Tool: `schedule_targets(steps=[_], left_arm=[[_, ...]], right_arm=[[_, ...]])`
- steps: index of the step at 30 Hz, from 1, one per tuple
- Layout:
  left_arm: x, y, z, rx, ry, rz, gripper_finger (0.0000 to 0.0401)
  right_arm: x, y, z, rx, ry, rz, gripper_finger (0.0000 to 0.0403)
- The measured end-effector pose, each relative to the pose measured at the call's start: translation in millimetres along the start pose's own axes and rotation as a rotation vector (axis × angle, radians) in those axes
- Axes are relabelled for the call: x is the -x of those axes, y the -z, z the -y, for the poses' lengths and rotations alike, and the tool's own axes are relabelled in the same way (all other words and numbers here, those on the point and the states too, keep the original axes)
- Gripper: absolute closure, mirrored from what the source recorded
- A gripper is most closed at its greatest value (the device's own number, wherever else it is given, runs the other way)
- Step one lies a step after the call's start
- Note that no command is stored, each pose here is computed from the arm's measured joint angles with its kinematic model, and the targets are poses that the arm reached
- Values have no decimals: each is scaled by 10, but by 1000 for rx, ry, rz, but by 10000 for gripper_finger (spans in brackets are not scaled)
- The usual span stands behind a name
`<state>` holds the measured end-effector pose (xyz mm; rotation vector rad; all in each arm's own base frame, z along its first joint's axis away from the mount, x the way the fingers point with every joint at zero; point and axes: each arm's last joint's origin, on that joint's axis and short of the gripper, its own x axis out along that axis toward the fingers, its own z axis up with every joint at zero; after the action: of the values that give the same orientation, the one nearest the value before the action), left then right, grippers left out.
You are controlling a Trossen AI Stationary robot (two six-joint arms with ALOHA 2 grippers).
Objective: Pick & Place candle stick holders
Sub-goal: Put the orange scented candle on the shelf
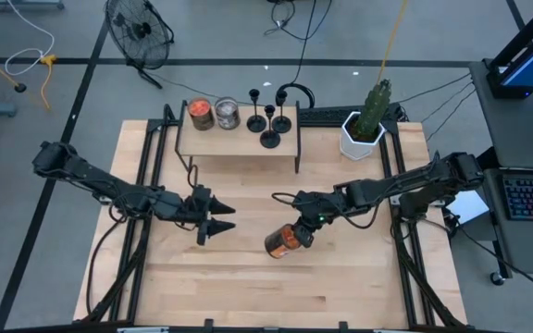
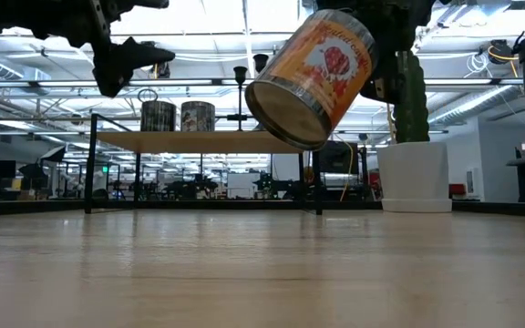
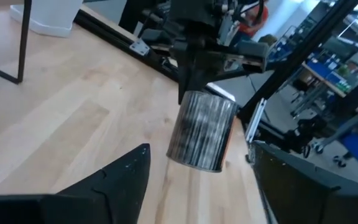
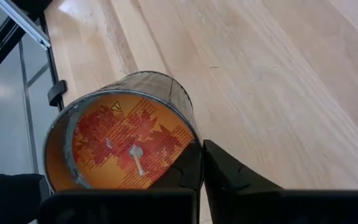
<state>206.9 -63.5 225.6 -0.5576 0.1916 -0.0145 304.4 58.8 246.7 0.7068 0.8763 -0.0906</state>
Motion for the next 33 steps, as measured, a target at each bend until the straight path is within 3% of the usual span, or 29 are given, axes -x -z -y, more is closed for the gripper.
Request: schedule_targets(steps=[9,14,17,27,33], left_arm=[[-99,55,-8,127,2,3,8],[-236,84,-2,148,50,-22,22],[-356,41,39,161,69,-50,8],[-844,-66,130,53,35,-238,3],[-1050,-162,203,46,90,-271,2]], right_arm=[[0,-10,-10,27,-10,10,403],[3,-42,-44,46,-44,45,403],[4,-50,-54,56,-64,44,403],[12,-71,-88,90,-154,15,403],[13,-59,-86,120,-165,-7,403]])
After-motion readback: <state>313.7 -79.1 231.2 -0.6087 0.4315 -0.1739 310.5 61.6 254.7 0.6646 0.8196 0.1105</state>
